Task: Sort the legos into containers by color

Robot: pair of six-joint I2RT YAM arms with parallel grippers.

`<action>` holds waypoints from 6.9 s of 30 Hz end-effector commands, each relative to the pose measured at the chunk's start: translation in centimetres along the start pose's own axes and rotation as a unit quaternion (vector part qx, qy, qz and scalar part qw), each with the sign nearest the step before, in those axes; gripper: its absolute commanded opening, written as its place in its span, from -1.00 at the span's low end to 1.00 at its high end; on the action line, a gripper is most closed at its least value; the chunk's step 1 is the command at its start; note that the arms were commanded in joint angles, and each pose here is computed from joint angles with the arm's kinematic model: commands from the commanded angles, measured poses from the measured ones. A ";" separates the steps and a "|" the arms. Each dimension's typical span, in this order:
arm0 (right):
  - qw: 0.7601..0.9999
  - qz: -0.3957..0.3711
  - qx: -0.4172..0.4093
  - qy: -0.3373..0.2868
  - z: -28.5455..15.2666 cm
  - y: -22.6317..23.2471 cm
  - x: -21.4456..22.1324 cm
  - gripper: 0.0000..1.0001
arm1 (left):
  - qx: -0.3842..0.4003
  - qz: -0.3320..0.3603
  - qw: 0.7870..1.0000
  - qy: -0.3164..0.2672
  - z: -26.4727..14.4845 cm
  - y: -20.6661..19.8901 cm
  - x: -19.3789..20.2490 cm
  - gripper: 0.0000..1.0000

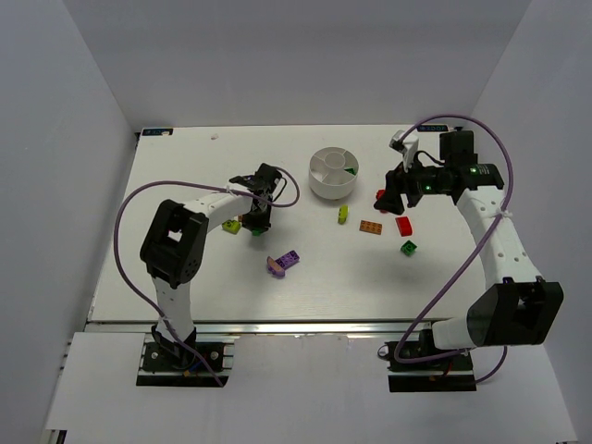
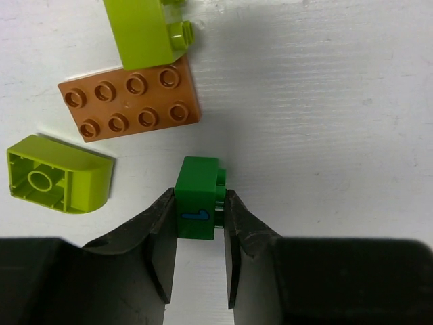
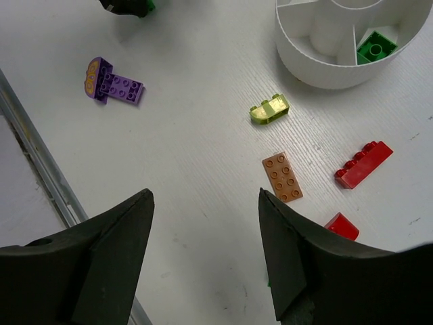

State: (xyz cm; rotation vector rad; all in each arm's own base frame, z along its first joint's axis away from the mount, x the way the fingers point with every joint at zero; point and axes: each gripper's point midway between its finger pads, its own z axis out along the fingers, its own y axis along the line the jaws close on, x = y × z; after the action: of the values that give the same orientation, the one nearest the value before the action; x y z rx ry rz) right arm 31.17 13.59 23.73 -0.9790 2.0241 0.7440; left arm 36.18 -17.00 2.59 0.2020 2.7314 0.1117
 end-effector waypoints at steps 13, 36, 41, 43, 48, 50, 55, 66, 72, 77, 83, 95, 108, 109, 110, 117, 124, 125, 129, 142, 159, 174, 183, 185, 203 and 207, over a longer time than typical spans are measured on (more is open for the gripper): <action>0.994 0.030 0.092 -0.055 -3.9 -2.5 -1.6 -1.00 | 0.340 -0.017 0.915 -0.216 -17.3 -19.1 -12.7 -1.00; 0.989 0.065 0.100 -0.086 -5.1 -1.6 -0.5 -0.97 | 0.252 -0.026 0.890 -0.379 -13.3 -23.4 -25.3 -0.94; 0.989 0.066 0.100 -0.086 -5.2 -1.5 -0.3 -0.96 | 0.233 -0.021 0.889 -0.395 -13.0 -23.7 -25.6 -0.69; 0.989 0.066 0.099 -0.086 -5.1 -1.5 -0.3 -0.96 | 0.229 -0.021 0.887 -0.401 -13.1 -23.7 -26.0 -0.66; 0.989 0.069 0.101 -0.084 -5.1 -1.7 -0.1 -0.95 | 0.215 -0.020 0.889 -0.403 -11.5 -23.9 -26.3 -0.51; 0.989 0.069 0.103 -0.085 -5.2 -1.7 -0.2 -0.94 | 0.216 -0.020 0.888 -0.405 -11.4 -24.1 -26.4 -0.46; 0.988 0.068 0.106 -0.086 -5.4 -1.8 -0.2 -0.93 | 0.204 -0.020 0.894 -0.398 -10.1 -24.1 -26.2 -0.29; 0.988 0.073 0.106 -0.086 -5.4 -2.0 0.0 -0.34 | 0.200 -0.014 0.896 -0.396 -9.7 -24.2 -25.9 0.13; 0.988 0.073 0.111 -0.083 -5.5 -2.2 0.1 -0.10 | 0.198 -0.018 0.894 -0.401 -10.4 -23.9 -26.3 0.12; 0.988 0.072 0.121 -0.069 -5.5 -2.6 1.0 -0.19 | 0.215 -0.043 0.877 -0.428 -15.4 -22.7 -27.4 -0.83; 0.986 0.092 0.140 0.001 -4.9 -3.2 5.2 -0.24 | 0.243 -0.059 0.874 -0.417 -21.5 -18.5 -22.8 -0.62; 0.954 0.162 0.190 0.165 -3.6 -4.6 15.5 0.79 | 0.252 -0.160 0.884 -0.360 -21.9 -6.9 -5.4 0.53; 0.945 0.141 0.202 0.217 -0.7 -7.0 20.7 0.46 | 0.257 -0.266 0.876 -0.309 -17.8 -3.2 3.1 0.54; 0.945 0.140 0.203 0.216 -0.5 -7.3 20.7 0.46 | 0.256 -0.268 0.876 -0.307 -17.7 -3.1 3.2 0.54; 0.944 0.142 0.200 0.220 -0.2 -7.5 21.0 0.47 | 0.257 -0.269 0.876 -0.307 -17.7 -3.1 3.3 0.54; 0.946 0.132 0.198 0.219 1.0 -9.2 21.1 0.46 | 0.257 -0.275 0.877 -0.299 -17.1 -3.2 3.7 0.54; 0.950 0.117 0.191 0.218 2.0 -10.1 21.2 0.44 | 0.261 -0.278 0.876 -0.296 -17.2 -3.4 3.8 0.54; 0.950 0.116 0.190 0.218 2.0 -10.1 21.1 0.43 | 0.261 -0.278 0.876 -0.296 -17.1 -3.4 3.7 0.54; 0.950 0.104 0.189 0.226 2.2 -10.2 21.6 0.36 | 0.260 -0.278 0.877 -0.293 -16.9 -3.4 3.9 0.54; 0.953 0.073 0.177 0.235 2.6 -9.6 22.3 -0.04 | 0.259 -0.275 0.878 -0.292 -16.8 -3.5 3.8 0.54; 0.994 0.042 0.071 0.078 1.4 -8.6 5.7 -1.00 | 0.258 -0.280 0.874 -0.303 -17.3 -3.3 3.3 0.54; 0.989 0.146 -0.017 -0.029 9.8 -13.1 -6.5 -1.00 | 0.255 -0.286 0.875 -0.295 -17.2 -3.1 3.7 0.54; 0.987 0.154 -0.013 -0.044 13.4 -14.8 -7.0 -1.00 | 0.246 -0.282 0.882 -0.285 -16.3 -3.3 3.9 0.54; 0.986 0.158 -0.008 -0.049 13.6 -15.2 -7.2 -1.00 | 0.247 -0.281 0.883 -0.285 -16.4 -3.4 3.7 0.54; 0.982 0.184 0.010 -0.050 16.3 -17.3 -6.1 -0.23 | 0.244 -0.274 0.885 -0.287 -16.4 -3.5 3.5 0.55; 0.981 0.187 0.012 -0.045 16.5 -17.4 -5.7 0.07 | 0.244 -0.274 0.885 -0.287 -16.5 -3.6 3.4 0.55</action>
State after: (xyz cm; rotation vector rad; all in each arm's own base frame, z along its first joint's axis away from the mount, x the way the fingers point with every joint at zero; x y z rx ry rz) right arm 53.05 18.48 14.83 -0.5257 2.2152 0.9591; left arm 25.63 -20.68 14.39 -0.3531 2.1082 -0.6738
